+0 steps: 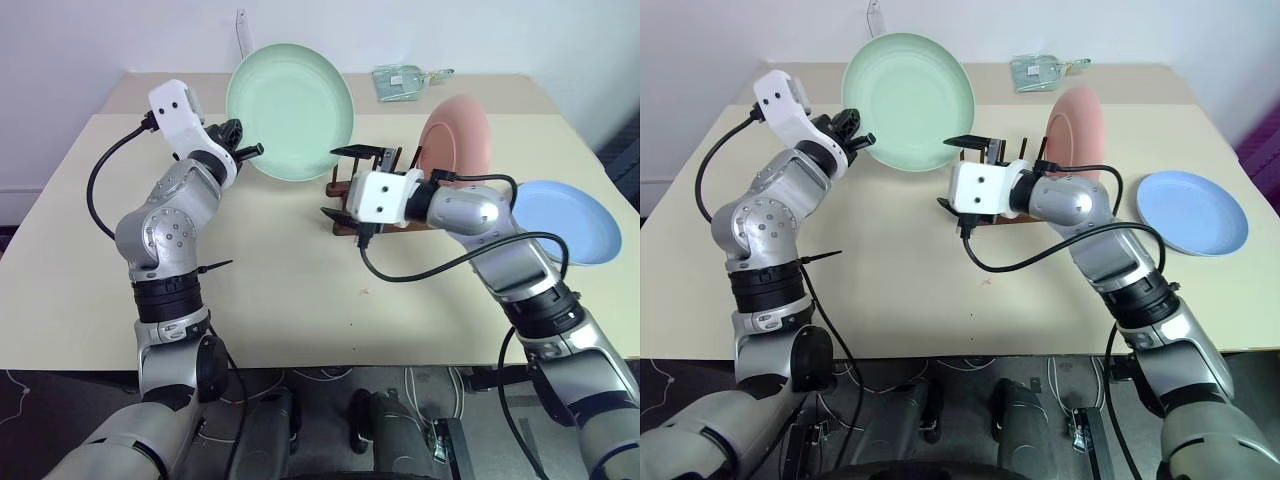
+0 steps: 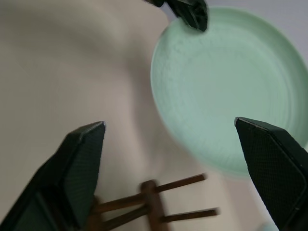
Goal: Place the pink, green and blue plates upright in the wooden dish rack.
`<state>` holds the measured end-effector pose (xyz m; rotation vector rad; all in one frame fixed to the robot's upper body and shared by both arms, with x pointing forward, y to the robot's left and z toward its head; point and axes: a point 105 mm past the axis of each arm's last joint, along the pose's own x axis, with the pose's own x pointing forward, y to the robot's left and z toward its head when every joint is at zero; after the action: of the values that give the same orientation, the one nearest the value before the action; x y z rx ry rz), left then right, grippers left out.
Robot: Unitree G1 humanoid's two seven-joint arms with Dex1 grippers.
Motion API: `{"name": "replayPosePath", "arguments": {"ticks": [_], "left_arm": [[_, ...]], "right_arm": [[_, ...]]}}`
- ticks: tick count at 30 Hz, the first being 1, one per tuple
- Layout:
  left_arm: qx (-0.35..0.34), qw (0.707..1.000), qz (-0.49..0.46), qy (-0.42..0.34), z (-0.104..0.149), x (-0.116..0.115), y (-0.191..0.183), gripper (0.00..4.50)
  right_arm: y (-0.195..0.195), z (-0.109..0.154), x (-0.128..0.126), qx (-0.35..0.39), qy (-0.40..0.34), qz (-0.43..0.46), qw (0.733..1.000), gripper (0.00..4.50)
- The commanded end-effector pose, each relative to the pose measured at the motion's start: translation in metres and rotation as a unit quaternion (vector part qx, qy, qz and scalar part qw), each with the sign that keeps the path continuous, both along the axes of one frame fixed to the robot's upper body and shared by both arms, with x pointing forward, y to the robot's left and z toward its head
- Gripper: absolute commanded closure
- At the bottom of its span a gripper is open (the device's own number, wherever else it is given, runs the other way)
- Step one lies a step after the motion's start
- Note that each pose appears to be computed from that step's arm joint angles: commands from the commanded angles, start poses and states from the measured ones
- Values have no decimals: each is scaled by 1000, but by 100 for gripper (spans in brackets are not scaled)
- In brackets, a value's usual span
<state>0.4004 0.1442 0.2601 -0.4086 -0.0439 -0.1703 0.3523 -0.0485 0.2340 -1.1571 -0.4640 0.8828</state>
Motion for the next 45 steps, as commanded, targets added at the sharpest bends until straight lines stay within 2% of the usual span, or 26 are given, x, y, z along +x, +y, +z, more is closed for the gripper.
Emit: {"name": "replayPosePath", "arguments": {"ticks": [1,6,8,10,16,17,19,20,23,24,25,26,27,30,31,33,35,37,39,40,44,45], "left_arm": [[3,999,-29,-37,29,-16,-18,450],[-10,998,-55,-37,34,-24,-29,450],[-17,998,-59,-35,35,-24,-30,450],[-23,997,-60,-33,35,-25,-29,450],[-24,997,-68,-31,35,-25,-31,450],[-38,996,-72,-32,36,-25,-31,450],[-61,994,-78,-38,39,-25,-31,380],[-91,990,-82,-68,51,-28,-29,354],[-147,978,-61,-134,75,-33,-13,203],[-145,977,-18,-158,82,-33,6,139],[-142,974,13,-175,86,-33,20,97],[-112,974,50,-188,87,-32,33,54],[-89,974,73,-197,88,-32,42,54],[66,974,157,-149,62,-21,74,54],[137,964,176,-144,55,-20,80,54],[225,948,173,-142,45,-19,79,54],[318,936,99,-116,4,-16,62,54],[373,923,1,-91,-43,-23,38,54],[370,921,-92,-79,-77,-37,13,54],[362,919,-133,-74,-88,-46,2,54],[338,905,-246,-81,-98,-72,-28,54],[327,899,-275,-93,-96,-79,-36,54]], "right_arm": [[6,21,9,-17,-101,-5,995,2],[6,19,17,-36,-130,-5,991,2],[5,18,20,-45,-142,-9,989,53],[4,16,21,-52,-146,-10,988,130],[0,21,22,-55,-174,-23,983,437],[-2,21,23,-56,-177,-25,982,445],[-3,21,23,-58,-181,-29,981,450],[-5,21,24,-58,-182,-32,981,450],[-7,22,25,-57,-186,-37,980,450],[-10,26,25,-48,-187,-40,980,450],[-12,28,25,-42,-188,-43,980,450],[-15,32,23,-26,-184,-41,982,450],[-17,35,22,-16,-181,-40,983,450],[-26,54,5,88,-97,3,991,450],[-28,61,-2,121,-73,19,990,450],[-32,71,-9,160,-42,33,986,450],[-44,94,-14,275,32,43,960,450],[-53,112,-24,390,134,74,908,450],[-57,123,-36,465,228,115,848,450],[-61,123,-36,483,262,115,828,450],[-71,108,-26,498,339,61,796,450],[-73,103,-22,508,361,47,780,450]]}}
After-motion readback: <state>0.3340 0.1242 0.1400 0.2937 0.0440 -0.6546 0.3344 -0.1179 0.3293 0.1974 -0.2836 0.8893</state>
